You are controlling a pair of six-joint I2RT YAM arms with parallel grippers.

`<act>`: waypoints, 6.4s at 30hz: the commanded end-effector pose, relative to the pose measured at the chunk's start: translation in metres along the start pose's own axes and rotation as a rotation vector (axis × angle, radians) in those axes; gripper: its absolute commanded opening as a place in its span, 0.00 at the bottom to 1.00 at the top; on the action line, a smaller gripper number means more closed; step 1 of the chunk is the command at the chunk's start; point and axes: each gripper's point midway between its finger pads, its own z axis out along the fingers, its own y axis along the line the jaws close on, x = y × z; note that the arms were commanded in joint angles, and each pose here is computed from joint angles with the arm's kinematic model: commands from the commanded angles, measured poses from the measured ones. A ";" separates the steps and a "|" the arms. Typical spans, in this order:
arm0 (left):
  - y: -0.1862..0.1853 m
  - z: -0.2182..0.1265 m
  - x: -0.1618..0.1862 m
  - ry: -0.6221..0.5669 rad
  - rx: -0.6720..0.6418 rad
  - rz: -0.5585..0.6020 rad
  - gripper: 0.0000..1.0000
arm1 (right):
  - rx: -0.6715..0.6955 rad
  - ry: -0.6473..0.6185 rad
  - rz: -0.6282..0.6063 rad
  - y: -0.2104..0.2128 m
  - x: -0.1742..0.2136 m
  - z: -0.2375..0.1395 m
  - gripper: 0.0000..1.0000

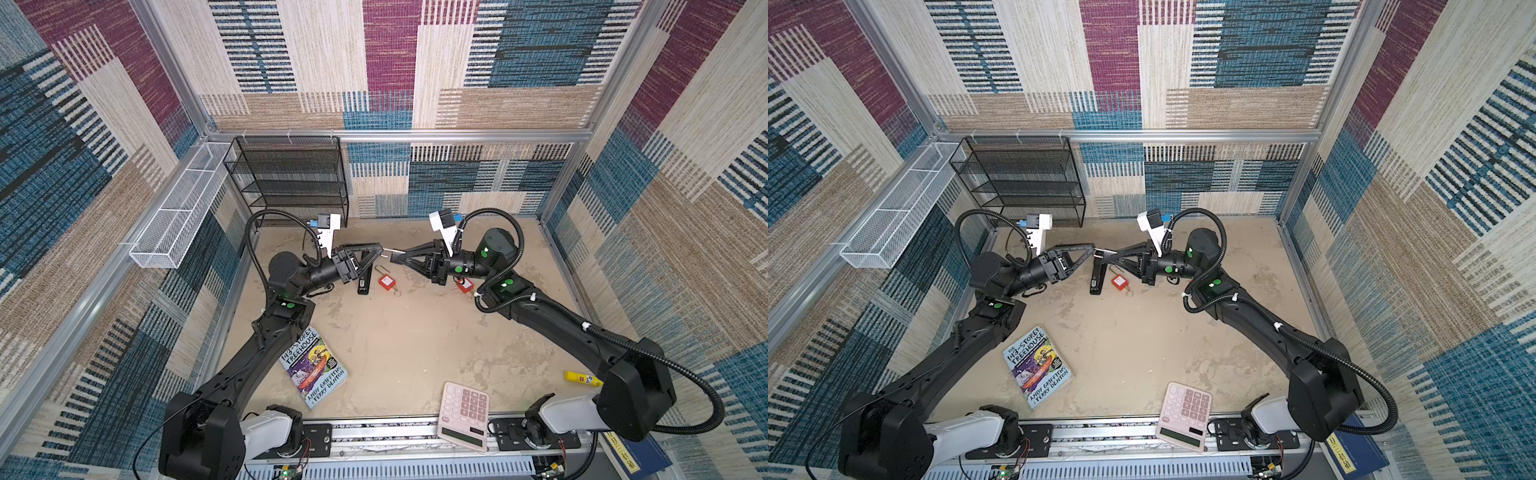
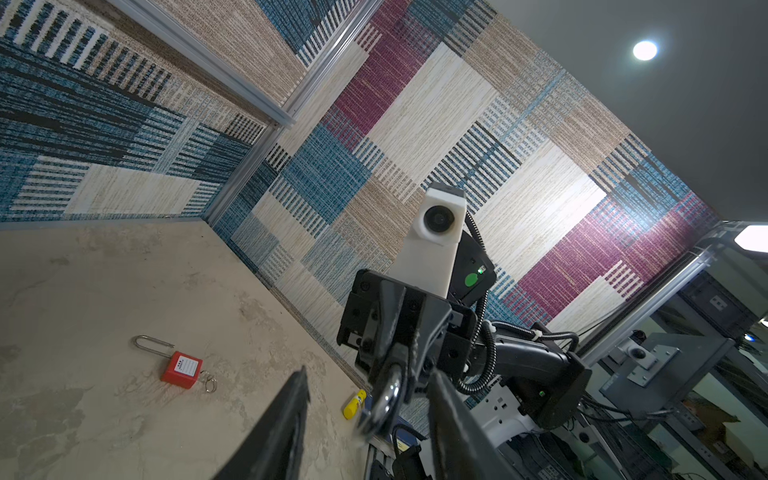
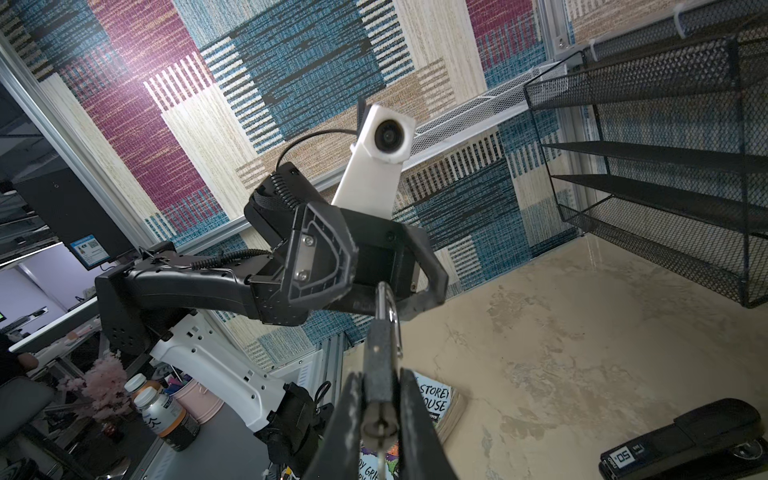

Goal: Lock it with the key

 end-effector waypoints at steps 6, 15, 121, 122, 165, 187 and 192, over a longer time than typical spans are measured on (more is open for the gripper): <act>-0.009 -0.001 -0.003 -0.005 0.036 0.025 0.37 | -0.017 -0.037 -0.023 0.002 -0.017 0.004 0.00; -0.009 -0.002 -0.001 -0.004 0.033 0.027 0.13 | -0.036 -0.022 -0.005 0.002 -0.016 0.007 0.00; -0.007 -0.015 0.000 -0.003 0.047 0.058 0.00 | -0.114 0.128 0.160 -0.011 0.002 0.012 0.26; -0.007 -0.015 0.001 0.000 0.047 0.056 0.00 | -0.114 0.128 0.159 -0.011 0.003 0.011 0.26; 0.017 -0.037 0.003 0.057 -0.037 0.057 0.00 | 0.009 0.142 0.225 -0.040 0.024 -0.013 0.00; 0.148 -0.070 0.196 0.869 -0.476 -0.147 0.00 | 0.275 0.086 0.224 -0.087 0.024 -0.078 0.00; 0.166 -0.071 0.220 1.011 -0.491 -0.164 0.00 | 0.281 0.081 0.225 -0.085 0.025 -0.083 0.00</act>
